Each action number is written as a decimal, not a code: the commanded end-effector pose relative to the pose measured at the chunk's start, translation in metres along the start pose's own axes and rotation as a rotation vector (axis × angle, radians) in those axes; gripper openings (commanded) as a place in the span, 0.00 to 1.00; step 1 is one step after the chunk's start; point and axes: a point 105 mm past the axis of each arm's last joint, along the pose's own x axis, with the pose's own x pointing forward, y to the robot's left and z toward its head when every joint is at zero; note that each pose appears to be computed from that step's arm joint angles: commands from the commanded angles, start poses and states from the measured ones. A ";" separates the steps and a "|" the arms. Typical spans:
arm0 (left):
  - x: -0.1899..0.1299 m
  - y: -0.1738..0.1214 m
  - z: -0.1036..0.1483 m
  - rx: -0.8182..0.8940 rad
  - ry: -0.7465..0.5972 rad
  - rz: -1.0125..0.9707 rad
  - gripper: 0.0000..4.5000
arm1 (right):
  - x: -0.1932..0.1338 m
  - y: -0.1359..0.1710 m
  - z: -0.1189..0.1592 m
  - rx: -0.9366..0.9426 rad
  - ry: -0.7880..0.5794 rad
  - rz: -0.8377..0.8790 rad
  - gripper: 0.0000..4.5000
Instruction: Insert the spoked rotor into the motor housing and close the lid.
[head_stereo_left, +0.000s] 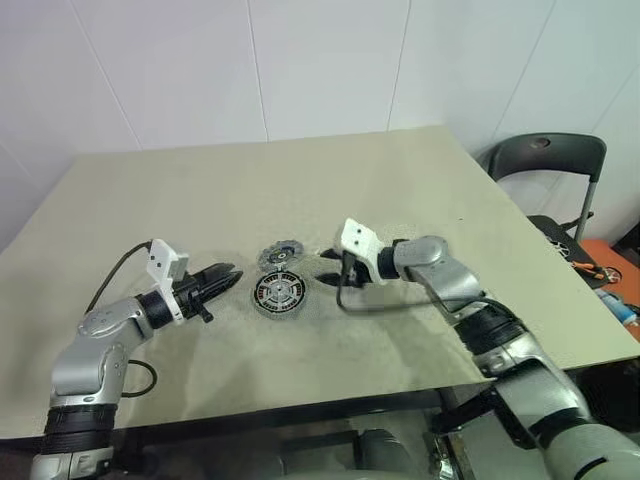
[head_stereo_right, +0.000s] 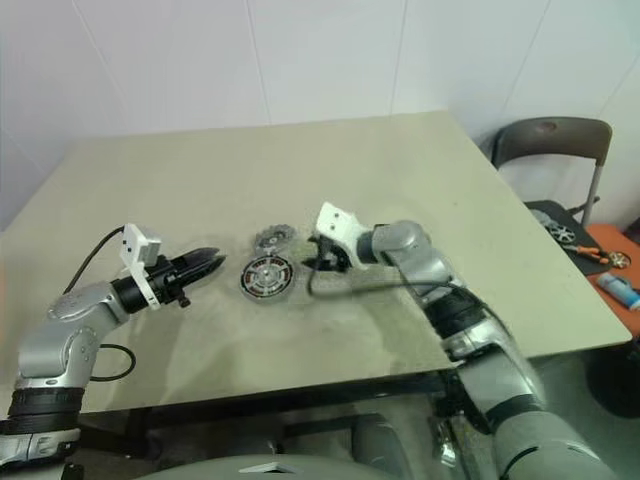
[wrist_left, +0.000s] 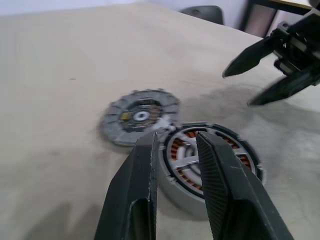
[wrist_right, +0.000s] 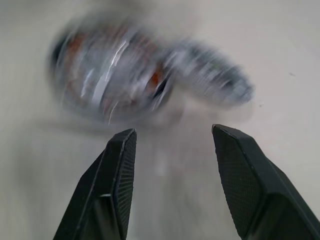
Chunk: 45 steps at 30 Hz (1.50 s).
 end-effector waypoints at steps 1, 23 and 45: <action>0.003 0.000 0.023 0.047 -0.040 -0.048 0.29 | -0.013 -0.005 0.033 -0.316 -0.021 0.111 0.56; -0.009 -0.004 -0.010 0.018 0.007 0.044 0.29 | 0.047 -0.009 0.023 -1.031 0.165 0.338 0.56; -0.003 -0.012 -0.021 0.003 0.008 0.028 0.29 | 0.056 -0.006 0.075 -1.291 0.072 0.388 0.56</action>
